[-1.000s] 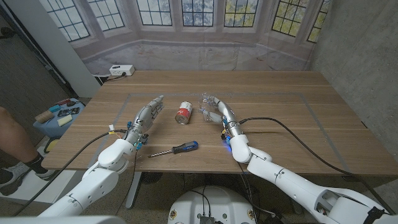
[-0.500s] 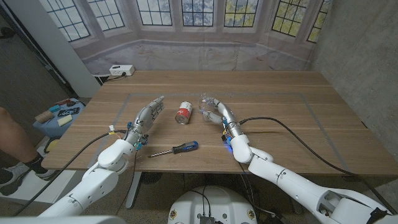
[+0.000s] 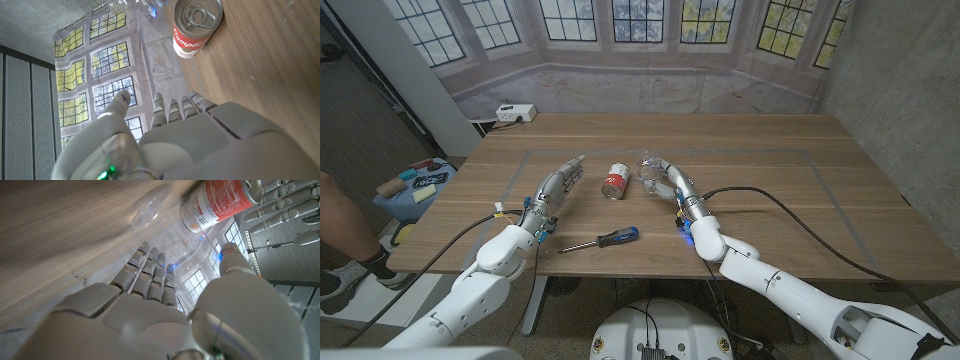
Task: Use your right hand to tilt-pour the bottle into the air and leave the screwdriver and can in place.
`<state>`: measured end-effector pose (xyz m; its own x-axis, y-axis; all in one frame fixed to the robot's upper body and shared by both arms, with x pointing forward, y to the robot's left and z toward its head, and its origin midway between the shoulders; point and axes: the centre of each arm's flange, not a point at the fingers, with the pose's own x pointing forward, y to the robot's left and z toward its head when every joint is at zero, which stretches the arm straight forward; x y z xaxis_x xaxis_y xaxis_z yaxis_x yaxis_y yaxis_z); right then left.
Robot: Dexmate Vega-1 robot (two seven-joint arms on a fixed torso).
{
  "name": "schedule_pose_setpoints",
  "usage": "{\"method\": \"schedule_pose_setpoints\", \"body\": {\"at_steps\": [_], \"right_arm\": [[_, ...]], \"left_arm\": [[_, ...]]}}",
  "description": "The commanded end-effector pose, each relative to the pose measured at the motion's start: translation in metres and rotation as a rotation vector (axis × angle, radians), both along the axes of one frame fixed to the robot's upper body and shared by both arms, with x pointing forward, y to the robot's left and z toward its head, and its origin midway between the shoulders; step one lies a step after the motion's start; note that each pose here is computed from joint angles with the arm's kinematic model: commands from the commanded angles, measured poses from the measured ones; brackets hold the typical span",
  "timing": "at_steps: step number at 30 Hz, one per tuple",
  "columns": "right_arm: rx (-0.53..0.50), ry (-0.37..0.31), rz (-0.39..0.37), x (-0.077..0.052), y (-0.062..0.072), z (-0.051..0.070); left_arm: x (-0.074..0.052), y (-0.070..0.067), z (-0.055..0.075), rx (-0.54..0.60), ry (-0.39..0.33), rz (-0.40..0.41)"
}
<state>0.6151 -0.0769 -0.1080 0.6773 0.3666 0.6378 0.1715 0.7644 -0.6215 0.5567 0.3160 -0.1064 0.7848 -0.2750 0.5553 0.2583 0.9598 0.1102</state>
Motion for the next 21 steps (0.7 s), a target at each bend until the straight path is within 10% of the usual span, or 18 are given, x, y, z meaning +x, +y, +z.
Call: {"method": "schedule_pose_setpoints", "body": {"at_steps": [1,21], "right_arm": [[-0.024,0.022,0.017,0.003,0.002,0.004],[-0.048,0.06,0.034,0.008,-0.008,0.011]], "left_arm": [[0.002,-0.001,-0.001,-0.006,0.004,-0.006],[0.011,-0.009,0.002,0.0,0.024,-0.025]]}}
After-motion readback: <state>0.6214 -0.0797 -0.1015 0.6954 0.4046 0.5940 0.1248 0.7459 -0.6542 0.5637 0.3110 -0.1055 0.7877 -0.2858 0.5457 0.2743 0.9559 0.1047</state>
